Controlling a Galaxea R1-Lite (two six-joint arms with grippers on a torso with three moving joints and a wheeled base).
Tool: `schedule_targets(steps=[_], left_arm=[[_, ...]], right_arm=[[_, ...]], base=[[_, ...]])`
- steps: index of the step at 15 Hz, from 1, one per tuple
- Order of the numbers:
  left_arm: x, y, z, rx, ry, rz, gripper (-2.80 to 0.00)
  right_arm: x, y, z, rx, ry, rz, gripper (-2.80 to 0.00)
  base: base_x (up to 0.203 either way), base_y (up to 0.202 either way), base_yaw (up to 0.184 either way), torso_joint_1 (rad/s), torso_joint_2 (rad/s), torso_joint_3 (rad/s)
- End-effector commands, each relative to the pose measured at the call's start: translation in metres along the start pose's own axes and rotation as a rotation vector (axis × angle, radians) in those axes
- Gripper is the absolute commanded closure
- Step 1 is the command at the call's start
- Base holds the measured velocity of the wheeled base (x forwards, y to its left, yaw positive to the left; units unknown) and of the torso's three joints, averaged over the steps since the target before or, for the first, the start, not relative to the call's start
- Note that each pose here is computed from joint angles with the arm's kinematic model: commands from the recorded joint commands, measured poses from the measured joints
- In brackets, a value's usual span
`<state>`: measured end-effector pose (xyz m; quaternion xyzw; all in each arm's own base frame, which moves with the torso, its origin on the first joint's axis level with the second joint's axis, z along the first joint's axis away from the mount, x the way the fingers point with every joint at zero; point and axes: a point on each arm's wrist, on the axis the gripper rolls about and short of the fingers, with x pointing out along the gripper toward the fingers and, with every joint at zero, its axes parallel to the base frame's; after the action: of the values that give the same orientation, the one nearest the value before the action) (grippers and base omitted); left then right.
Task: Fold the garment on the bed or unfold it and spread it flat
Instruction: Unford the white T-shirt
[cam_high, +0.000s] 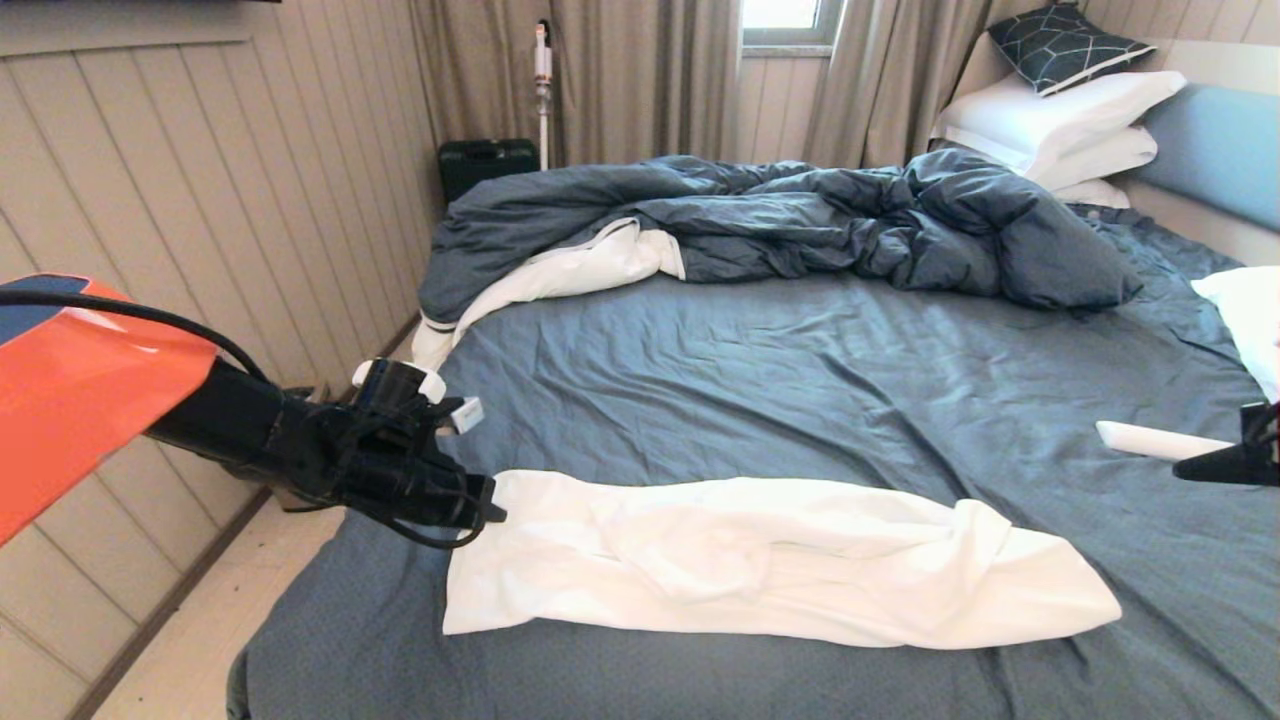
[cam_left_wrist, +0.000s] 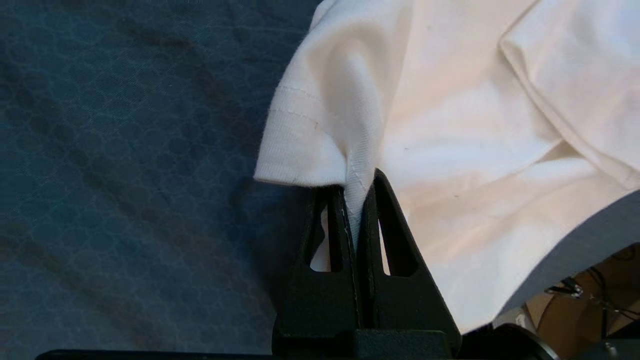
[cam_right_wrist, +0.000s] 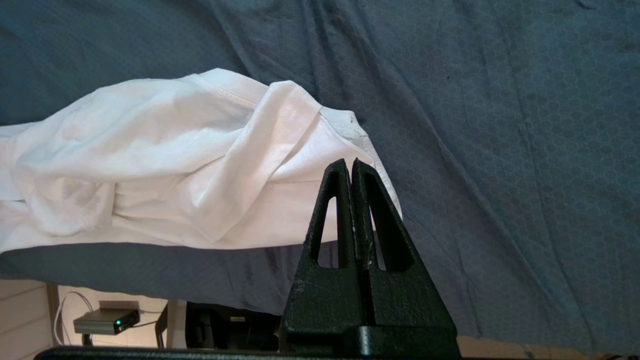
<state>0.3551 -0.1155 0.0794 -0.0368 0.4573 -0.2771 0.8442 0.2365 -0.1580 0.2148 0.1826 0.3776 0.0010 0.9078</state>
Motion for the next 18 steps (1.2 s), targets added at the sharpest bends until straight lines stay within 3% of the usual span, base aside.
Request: schedule_targets(steps=[1, 3, 4, 6, 8, 11, 14, 18], left_arm=[[-0.008, -0.003, 0.000, 0.006, -0.011, 0.000, 0.00], [-0.013, -0.005, -0.003, 0.013, -0.013, 0.009, 0.00], [-0.011, -0.004, -0.005, 0.010, -0.003, 0.009, -2.80], [-0.009, -0.003, -0.010, 0.004, 0.014, 0.010, -2.80], [-0.012, -0.004, -0.016, 0.037, 0.028, 0.012, -2.80], [-0.025, -0.003, -0.013, 0.043, -0.004, 0.011, -2.80], [-0.063, 0.002, -0.005, 0.016, -0.102, 0.041, -2.80], [-0.085, -0.004, -0.020, -0.047, -0.147, 0.049, -2.80]], right_arm=[[0.000, 0.001, 0.000, -0.003, 0.001, 0.005, 0.00], [-0.001, 0.004, 0.000, -0.012, 0.000, 0.010, 0.00], [0.000, 0.006, -0.001, -0.013, 0.004, 0.014, 0.00], [0.000, 0.007, -0.003, -0.021, 0.007, 0.017, 0.00], [0.003, 0.011, -0.005, -0.033, 0.022, 0.028, 0.00], [0.010, 0.028, -0.004, -0.073, 0.045, 0.068, 0.00], [0.026, 0.061, -0.010, -0.153, 0.104, 0.148, 0.00], [0.049, 0.130, -0.026, -0.305, 0.214, 0.223, 0.00]], base=[[0.000, 0.000, 0.000, 0.000, 0.00, 0.000], [0.000, 0.000, 0.000, 0.000, 0.00, 0.000], [0.000, 0.000, 0.000, 0.000, 0.00, 0.000], [0.000, 0.000, 0.000, 0.000, 0.00, 0.000], [0.000, 0.000, 0.000, 0.000, 0.00, 0.000], [0.000, 0.000, 0.000, 0.000, 0.00, 0.000], [0.000, 0.000, 0.000, 0.000, 0.00, 0.000], [0.000, 0.000, 0.000, 0.000, 0.00, 0.000]])
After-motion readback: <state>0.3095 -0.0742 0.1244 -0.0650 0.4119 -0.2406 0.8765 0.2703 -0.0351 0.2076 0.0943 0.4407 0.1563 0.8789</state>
